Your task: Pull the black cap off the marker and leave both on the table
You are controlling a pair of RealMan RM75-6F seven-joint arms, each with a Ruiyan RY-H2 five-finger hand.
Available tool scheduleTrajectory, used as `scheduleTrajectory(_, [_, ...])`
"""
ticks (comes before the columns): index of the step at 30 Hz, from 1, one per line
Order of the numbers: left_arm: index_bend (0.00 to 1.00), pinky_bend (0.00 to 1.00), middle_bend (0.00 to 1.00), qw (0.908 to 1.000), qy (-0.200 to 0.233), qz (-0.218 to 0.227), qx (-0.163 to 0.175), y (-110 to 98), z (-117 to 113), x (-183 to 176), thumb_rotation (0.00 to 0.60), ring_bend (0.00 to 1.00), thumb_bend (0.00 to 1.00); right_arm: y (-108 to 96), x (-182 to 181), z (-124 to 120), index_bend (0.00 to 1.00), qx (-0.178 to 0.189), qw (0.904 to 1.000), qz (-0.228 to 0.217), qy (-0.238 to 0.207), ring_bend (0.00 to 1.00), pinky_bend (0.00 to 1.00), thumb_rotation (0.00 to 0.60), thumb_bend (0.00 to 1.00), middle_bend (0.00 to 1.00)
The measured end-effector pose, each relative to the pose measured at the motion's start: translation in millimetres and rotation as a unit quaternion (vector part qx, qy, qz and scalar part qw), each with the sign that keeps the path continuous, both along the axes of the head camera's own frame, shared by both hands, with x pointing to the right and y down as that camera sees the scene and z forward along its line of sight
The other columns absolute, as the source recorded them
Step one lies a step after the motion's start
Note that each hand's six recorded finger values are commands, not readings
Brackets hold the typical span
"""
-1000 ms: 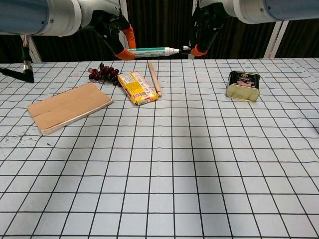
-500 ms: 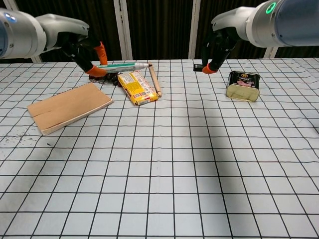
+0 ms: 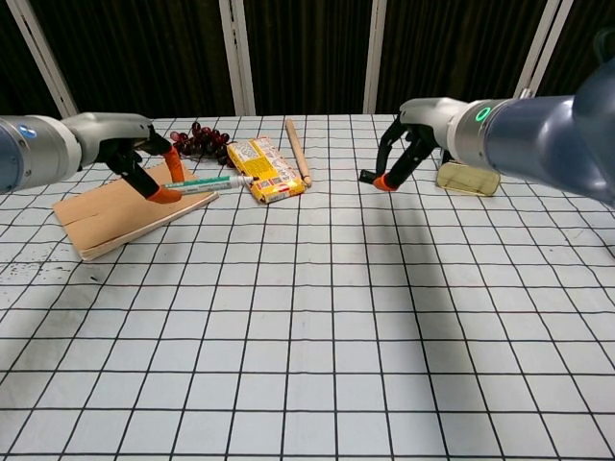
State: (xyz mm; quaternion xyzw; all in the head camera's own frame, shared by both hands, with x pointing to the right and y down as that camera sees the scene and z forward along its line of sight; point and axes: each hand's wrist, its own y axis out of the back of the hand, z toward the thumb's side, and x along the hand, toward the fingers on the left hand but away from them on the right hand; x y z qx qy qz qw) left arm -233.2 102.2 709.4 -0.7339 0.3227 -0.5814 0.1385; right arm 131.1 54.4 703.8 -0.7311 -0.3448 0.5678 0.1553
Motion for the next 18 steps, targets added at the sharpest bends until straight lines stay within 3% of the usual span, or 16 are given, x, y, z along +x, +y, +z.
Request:
scheduleTrajectory(3, [0.63,0.00,0.05,0.9999,0.005,-0.001,-0.016,4.7,10.9,-1.6,0.600,0.00,0.63,6.8,0.9,11.2,0.64,-0.016,0.9999,0.004,0.004,0.00,0.00,0.600,0.44,0.00])
scheduleTrajectory(6, [0.59,0.00,0.04,0.9996,0.008,-0.006,-0.027,9.0,20.0,-3.5,0.600,0.00,0.63,11.5,1.3,19.5,0.59,-0.025,0.9997,0.007,0.004,0.00,0.00,0.600,0.36,0.00])
scheduleTrajectory(8, [0.54,0.00,0.04,0.9994,0.010,-0.010,-0.032,11.5,24.5,-4.9,0.600,0.00,0.63,14.9,2.6,25.1,0.50,-0.030,0.9995,0.007,0.006,0.00,0.00,0.600,0.25,0.00])
scheduleTrajectory(11, [0.39,0.00,0.01,0.9991,0.013,-0.011,-0.038,13.8,28.2,-5.9,0.600,0.00,0.60,19.4,4.7,30.2,0.31,-0.036,0.9992,0.000,0.014,0.00,0.00,0.600,0.09,0.00])
scheduleTrajectory(13, [0.28,0.00,0.00,0.9991,0.017,-0.009,-0.037,14.2,27.3,-5.6,0.600,0.00,0.54,20.9,6.1,31.0,0.21,-0.039,0.9990,-0.007,0.022,0.00,0.00,0.600,0.04,0.00])
scheduleTrajectory(18, [0.19,0.00,0.00,0.9991,0.033,0.000,-0.028,12.7,12.8,-4.1,0.600,0.00,0.44,18.6,9.6,21.8,0.07,-0.031,0.9985,-0.015,0.042,0.00,0.00,0.600,0.00,0.00])
